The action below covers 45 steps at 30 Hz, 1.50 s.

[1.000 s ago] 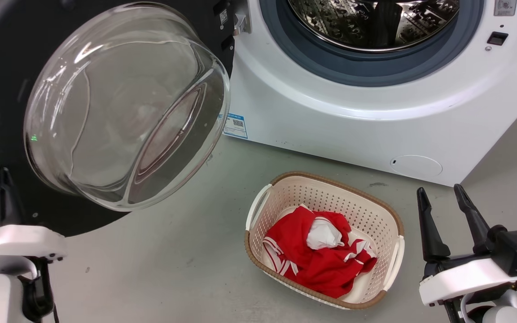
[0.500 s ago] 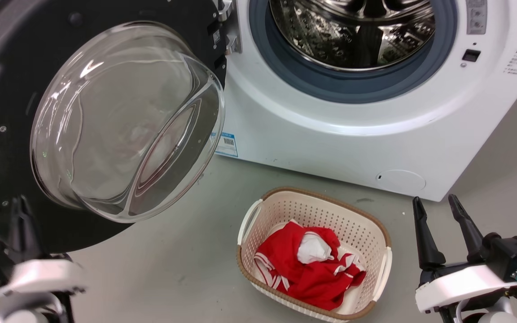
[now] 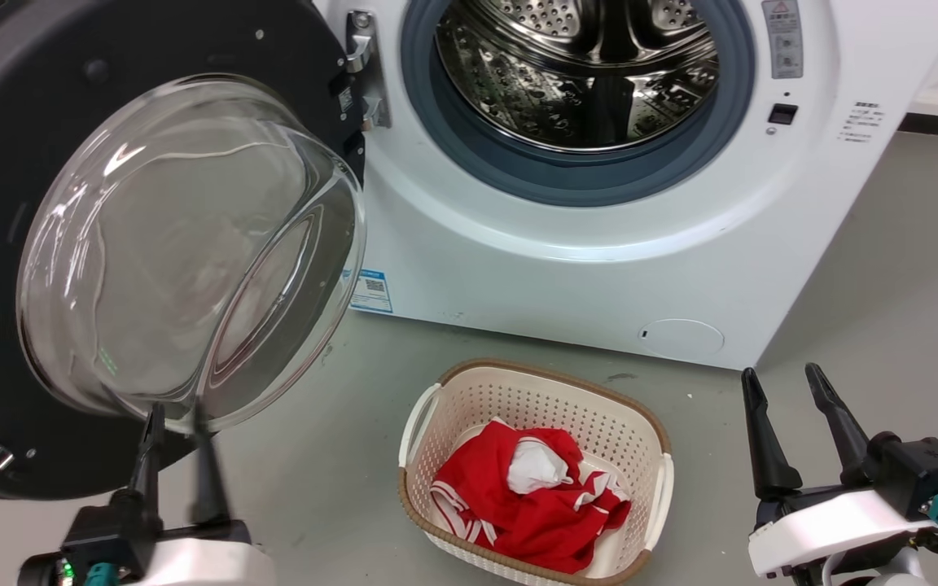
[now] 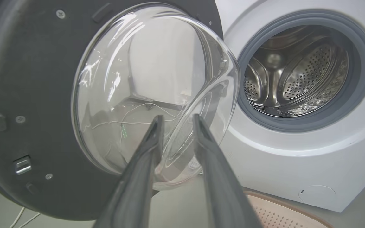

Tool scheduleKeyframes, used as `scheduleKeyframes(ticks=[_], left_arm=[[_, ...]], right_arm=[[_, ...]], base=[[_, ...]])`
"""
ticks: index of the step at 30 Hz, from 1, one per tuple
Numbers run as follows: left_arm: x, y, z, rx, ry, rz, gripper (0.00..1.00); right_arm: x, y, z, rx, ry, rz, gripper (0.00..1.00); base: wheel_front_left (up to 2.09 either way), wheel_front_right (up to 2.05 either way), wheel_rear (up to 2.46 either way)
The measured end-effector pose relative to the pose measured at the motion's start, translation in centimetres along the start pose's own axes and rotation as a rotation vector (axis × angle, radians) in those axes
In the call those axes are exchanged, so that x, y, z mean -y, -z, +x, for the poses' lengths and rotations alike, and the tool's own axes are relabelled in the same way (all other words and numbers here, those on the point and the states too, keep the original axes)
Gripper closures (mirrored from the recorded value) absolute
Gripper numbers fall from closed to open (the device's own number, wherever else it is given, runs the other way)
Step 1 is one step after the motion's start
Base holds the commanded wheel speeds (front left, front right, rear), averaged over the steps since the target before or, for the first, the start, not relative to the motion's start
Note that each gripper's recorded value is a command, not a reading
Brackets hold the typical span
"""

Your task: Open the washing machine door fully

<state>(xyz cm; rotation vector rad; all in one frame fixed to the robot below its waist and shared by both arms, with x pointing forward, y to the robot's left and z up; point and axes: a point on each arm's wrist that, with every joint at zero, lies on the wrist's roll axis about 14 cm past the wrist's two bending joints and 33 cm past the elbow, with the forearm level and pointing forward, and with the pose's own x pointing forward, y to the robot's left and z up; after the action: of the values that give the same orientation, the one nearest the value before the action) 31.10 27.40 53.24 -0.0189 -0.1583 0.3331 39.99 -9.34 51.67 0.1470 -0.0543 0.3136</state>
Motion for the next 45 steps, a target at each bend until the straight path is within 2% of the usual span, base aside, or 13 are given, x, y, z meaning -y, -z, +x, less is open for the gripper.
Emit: scheduleKeyframes(ticks=[15, 20, 27, 45], left_arm=[[9.7, 0.3, 2.5, 0.016, 0.292, -0.023, 0.00], [12.0, 0.5, 2.7, 0.009, 0.351, -0.041, 0.00], [12.8, 0.4, 2.7, 0.014, 0.371, -0.043, 0.00], [11.5, 0.6, 2.4, 0.007, 0.333, -0.027, 0.00]], right_arm=[[4.1, -2.3, -3.3, 0.047, 0.140, -0.062, 0.00], [5.4, -2.8, -4.8, 0.053, 0.189, -0.081, 0.00], [5.8, -2.8, -5.7, 0.047, 0.211, -0.079, 0.00], [5.0, -2.8, -5.5, 0.050, 0.188, -0.058, 0.00]], base=[[0.00, 0.00, 0.00], [0.00, 0.00, 0.00], [0.00, 0.00, 0.00], [0.00, 0.00, 0.00]])
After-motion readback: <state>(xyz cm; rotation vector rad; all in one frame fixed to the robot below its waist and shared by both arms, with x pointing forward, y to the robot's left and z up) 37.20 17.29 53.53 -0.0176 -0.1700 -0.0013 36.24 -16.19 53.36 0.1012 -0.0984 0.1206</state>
